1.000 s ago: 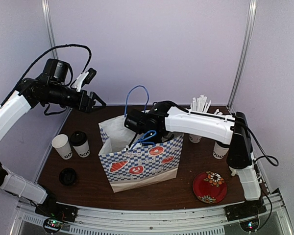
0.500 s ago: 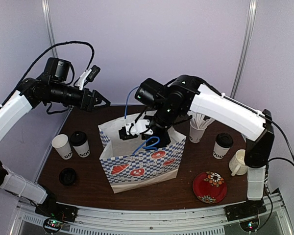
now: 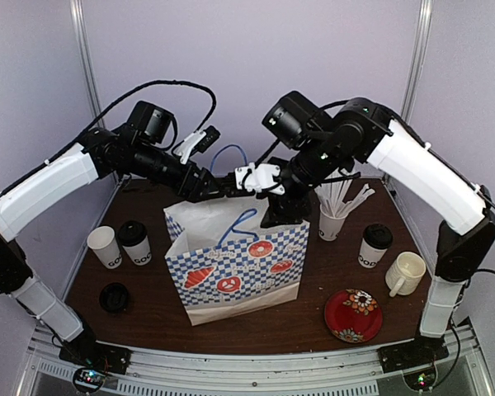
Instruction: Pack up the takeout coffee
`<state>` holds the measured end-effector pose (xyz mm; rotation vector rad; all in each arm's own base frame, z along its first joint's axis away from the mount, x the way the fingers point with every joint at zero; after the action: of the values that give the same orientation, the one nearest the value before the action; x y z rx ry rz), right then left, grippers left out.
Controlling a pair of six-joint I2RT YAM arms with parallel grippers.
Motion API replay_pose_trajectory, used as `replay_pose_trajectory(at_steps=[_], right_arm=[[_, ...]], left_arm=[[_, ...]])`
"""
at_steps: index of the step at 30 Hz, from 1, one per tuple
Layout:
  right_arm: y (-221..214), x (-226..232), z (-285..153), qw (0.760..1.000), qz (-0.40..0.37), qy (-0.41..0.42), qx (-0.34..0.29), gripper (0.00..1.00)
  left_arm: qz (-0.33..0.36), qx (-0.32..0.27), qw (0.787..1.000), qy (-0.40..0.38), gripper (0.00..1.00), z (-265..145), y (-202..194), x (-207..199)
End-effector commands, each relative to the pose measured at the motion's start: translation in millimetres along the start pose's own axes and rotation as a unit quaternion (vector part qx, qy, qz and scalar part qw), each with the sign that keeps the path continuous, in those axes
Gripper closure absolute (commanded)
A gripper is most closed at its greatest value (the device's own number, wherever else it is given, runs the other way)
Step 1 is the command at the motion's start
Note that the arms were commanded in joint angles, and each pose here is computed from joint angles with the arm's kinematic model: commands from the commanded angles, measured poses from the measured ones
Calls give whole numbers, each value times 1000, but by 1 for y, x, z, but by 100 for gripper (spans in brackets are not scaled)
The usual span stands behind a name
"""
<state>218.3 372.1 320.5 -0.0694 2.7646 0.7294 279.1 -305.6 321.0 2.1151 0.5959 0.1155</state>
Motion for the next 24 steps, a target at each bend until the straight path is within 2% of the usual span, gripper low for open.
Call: replay_pose_trajectory(at_steps=[1, 7, 14, 20, 22, 24], right_arm=[[-5, -20, -51, 997, 24, -56, -43, 34], [-24, -48, -92, 987, 71, -114, -83, 34], [-73, -81, -129, 966, 183, -139, -120, 35], [-139, -86, -124, 945, 277, -153, -85, 35], [-170, -86, -118, 934, 312, -158, -65, 35], [-207, -87, -111, 921, 351, -167, -36, 34]], left_arm=[[22, -33, 999, 33, 32, -4, 26, 8], [27, -44, 997, 57, 38, -8, 36, 15], [33, -44, 997, 51, 62, 3, 42, 19], [41, -56, 997, 42, 93, 6, 52, 18], [47, -60, 996, 44, 99, 6, 55, 19], [53, -64, 996, 46, 100, 9, 59, 21]])
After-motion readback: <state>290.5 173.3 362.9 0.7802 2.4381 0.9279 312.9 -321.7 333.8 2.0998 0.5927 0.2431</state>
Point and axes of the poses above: each gripper's point midway between its finger pads, its own z axis out along the fingers, its own x axis along the line the jaws close on, y = z × x, the point moved 2 cm from there along -z, back along the fingers, and after that the axes turned 8 degrees about z, right-handed, at the moved point
